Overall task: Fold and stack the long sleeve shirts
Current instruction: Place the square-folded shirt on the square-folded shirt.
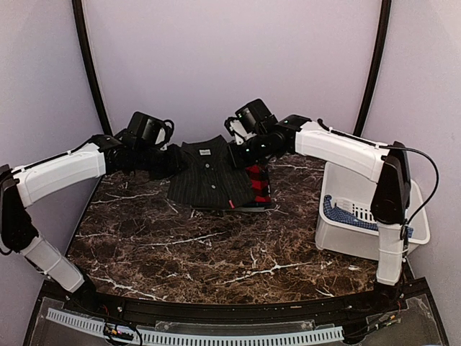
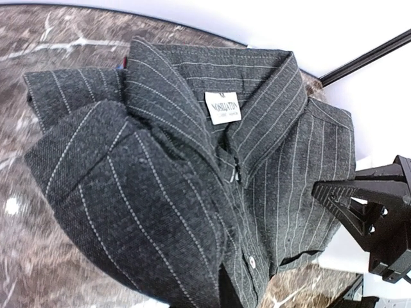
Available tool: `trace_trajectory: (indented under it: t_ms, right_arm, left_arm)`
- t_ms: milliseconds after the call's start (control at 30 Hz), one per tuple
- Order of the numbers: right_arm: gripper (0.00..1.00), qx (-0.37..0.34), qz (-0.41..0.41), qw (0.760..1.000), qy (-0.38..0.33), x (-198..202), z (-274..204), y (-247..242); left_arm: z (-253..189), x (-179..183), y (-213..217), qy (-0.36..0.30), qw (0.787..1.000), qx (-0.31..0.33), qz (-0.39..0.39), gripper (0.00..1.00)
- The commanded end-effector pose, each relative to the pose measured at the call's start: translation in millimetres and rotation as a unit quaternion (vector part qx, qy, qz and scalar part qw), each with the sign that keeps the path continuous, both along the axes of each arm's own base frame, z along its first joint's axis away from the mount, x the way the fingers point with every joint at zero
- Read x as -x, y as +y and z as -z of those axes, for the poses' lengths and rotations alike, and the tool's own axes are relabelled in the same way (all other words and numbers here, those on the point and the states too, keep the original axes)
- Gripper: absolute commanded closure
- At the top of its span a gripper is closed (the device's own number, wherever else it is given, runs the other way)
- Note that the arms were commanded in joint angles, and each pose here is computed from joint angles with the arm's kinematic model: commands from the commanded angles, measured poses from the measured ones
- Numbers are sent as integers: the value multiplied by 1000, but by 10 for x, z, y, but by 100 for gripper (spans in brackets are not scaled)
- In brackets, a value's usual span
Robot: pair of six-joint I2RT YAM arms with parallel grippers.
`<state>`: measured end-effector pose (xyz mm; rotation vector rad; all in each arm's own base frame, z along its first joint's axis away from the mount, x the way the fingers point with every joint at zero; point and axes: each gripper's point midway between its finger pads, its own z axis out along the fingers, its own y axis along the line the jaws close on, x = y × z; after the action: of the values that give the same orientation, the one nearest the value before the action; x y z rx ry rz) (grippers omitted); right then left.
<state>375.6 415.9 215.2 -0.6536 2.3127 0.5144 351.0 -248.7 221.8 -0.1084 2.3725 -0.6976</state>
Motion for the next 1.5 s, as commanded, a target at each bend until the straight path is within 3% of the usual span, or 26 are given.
trace_trajectory:
  t_ms: [0, 367, 900, 1067, 1233, 1267, 1333, 1467]
  right_arm:
    - [100, -21, 34, 998, -49, -366, -412, -260]
    - [100, -15, 77, 996, -48, -900, -344, -667]
    - [100, -6, 84, 996, -12, -970, 33, -817]
    - [99, 6, 96, 995, 8, -1099, 348, -956]
    - [75, 26, 109, 993, 46, -1156, 738, -1127]
    - [71, 30, 112, 992, 48, -1159, 771, -1162]
    - [68, 32, 113, 992, 52, -1145, 805, -1192]
    - [61, 38, 119, 991, 50, -1125, 798, -1247]
  left_arm:
    - [-251, -405, -213, -41, 998, 29, 37, 100]
    - [-94, -1119, -622, -30, 995, 56, 71, 100]
    - [251, -1248, -521, 21, 997, 57, 53, 100]
    - [559, -1310, -448, 49, 997, 48, 47, 100]
    - [915, -1403, -248, 75, 997, 28, 23, 84]
    - [954, -1410, -216, 76, 997, 24, 20, 75]
    - [996, -1437, -157, 76, 997, 18, 17, 67]
    - [983, -1469, -105, 70, 997, 6, 17, 62]
